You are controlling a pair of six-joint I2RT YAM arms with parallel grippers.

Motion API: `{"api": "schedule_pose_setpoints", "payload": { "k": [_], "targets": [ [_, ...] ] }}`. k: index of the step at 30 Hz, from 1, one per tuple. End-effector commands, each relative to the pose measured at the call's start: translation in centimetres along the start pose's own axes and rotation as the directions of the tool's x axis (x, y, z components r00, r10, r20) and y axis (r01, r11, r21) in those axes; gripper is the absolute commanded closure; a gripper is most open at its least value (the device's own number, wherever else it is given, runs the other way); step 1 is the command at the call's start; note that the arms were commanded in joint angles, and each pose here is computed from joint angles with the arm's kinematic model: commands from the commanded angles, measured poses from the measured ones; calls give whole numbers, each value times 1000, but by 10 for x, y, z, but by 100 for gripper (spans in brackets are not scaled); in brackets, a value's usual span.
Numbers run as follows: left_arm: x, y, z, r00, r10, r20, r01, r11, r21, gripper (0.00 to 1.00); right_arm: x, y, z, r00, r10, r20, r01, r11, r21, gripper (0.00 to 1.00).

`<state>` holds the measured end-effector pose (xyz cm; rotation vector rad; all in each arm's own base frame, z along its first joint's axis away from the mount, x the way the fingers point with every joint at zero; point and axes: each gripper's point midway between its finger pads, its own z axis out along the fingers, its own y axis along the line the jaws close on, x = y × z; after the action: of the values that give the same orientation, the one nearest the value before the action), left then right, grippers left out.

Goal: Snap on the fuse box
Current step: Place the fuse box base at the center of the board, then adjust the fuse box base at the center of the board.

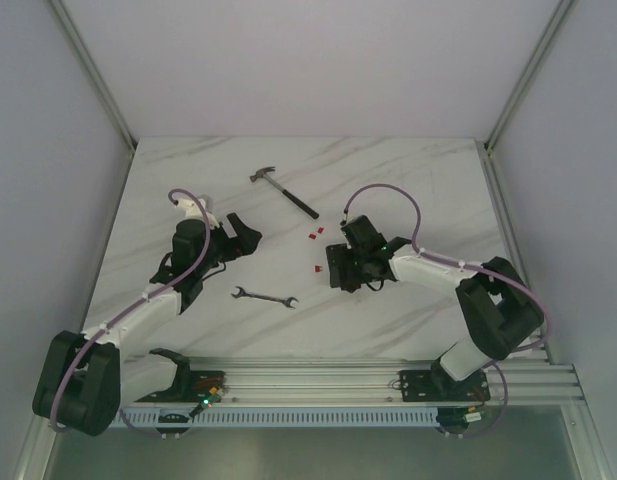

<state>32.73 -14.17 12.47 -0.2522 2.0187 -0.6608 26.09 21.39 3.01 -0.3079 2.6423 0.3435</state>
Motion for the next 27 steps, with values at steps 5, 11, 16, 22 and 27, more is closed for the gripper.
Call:
{"api": "schedule_pose_setpoints", "payload": {
  "k": [5, 11, 16, 22, 27],
  "targets": [
    [-4, -14, 1, 1000, -6, -15, 6, 999, 42, 0, 17, 43, 3, 989, -131, -66, 122, 986, -116, 0],
    [-4, -14, -2, 1000, -4, -16, 4, 999, 40, 0, 12, 77, 9, 975, -217, -55, 204, 961, -187, 0],
    [-5, -13, -3, 1000, 4, -14, -3, 1000, 29, 0, 5, 91, 0, 949, -312, -43, 296, 931, -215, 4],
    [-8, -5, -6, 1000, 29, -1, -29, 999, -12, 0, -27, 92, -32, 881, -471, 35, 469, 862, -194, 11],
    [-10, 2, -7, 999, 33, 9, -33, 998, -50, 0, -66, 73, -26, 863, -501, 70, 505, 860, -73, 8]
  ]
}}
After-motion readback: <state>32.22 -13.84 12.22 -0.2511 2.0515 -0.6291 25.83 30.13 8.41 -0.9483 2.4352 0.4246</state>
